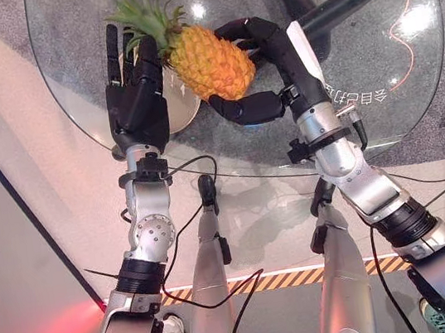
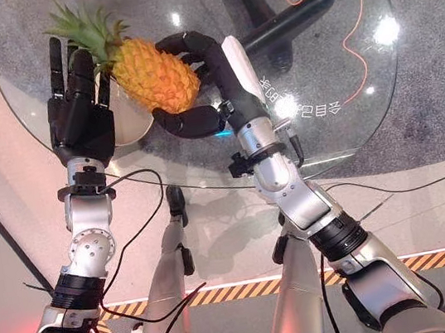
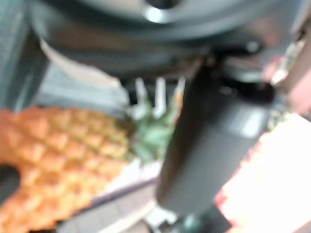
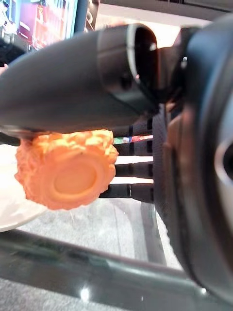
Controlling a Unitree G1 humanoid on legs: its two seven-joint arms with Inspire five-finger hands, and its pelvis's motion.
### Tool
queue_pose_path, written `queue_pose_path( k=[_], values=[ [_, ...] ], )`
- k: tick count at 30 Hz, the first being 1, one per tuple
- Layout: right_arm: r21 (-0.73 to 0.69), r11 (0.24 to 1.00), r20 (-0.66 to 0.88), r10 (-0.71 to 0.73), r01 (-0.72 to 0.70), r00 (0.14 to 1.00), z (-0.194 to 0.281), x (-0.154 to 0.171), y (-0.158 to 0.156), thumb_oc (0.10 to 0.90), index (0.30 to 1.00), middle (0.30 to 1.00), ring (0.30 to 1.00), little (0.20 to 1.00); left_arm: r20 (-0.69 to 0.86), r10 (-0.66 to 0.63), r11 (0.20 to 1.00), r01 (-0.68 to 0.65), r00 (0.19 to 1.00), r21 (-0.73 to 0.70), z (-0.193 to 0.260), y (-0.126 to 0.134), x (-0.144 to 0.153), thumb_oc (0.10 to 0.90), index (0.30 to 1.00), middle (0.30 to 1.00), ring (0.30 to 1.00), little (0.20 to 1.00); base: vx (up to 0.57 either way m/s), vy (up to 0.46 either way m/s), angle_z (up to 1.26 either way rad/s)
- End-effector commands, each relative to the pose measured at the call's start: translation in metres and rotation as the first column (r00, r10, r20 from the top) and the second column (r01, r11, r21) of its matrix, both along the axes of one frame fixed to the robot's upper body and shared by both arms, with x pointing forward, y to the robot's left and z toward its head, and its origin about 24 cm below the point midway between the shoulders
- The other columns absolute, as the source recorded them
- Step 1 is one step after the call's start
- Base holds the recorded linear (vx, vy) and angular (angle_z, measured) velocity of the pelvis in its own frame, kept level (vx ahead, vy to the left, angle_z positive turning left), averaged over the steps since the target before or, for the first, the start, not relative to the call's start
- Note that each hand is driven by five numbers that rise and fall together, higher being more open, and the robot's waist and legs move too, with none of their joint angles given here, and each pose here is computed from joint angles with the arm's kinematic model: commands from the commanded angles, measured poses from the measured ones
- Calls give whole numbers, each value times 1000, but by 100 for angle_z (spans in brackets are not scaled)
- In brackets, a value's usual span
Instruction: Pick up the fruit to the plate
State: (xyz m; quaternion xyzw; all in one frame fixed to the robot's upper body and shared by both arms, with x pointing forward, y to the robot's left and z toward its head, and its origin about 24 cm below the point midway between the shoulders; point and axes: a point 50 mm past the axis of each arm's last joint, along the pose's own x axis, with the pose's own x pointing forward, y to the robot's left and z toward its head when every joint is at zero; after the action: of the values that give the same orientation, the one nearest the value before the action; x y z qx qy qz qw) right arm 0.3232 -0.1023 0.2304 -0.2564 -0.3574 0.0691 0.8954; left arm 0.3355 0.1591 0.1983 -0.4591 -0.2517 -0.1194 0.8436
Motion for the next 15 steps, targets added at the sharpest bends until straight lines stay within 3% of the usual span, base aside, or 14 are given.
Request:
queue_pose_path(
  k=[1,15],
  values=[
    [-78,930,314,365,-360,876,63,-58,54,100,300,300,300,200,380,-187,980,146,906,135,74,-32,-25,800,900,900,900,900,0,0,0],
    [-108,918,285,397,-383,872,61,-60,59,100,300,300,300,200,409,-275,958,215,870,188,75,-40,-27,800,900,900,900,900,0,0,0]
  ],
)
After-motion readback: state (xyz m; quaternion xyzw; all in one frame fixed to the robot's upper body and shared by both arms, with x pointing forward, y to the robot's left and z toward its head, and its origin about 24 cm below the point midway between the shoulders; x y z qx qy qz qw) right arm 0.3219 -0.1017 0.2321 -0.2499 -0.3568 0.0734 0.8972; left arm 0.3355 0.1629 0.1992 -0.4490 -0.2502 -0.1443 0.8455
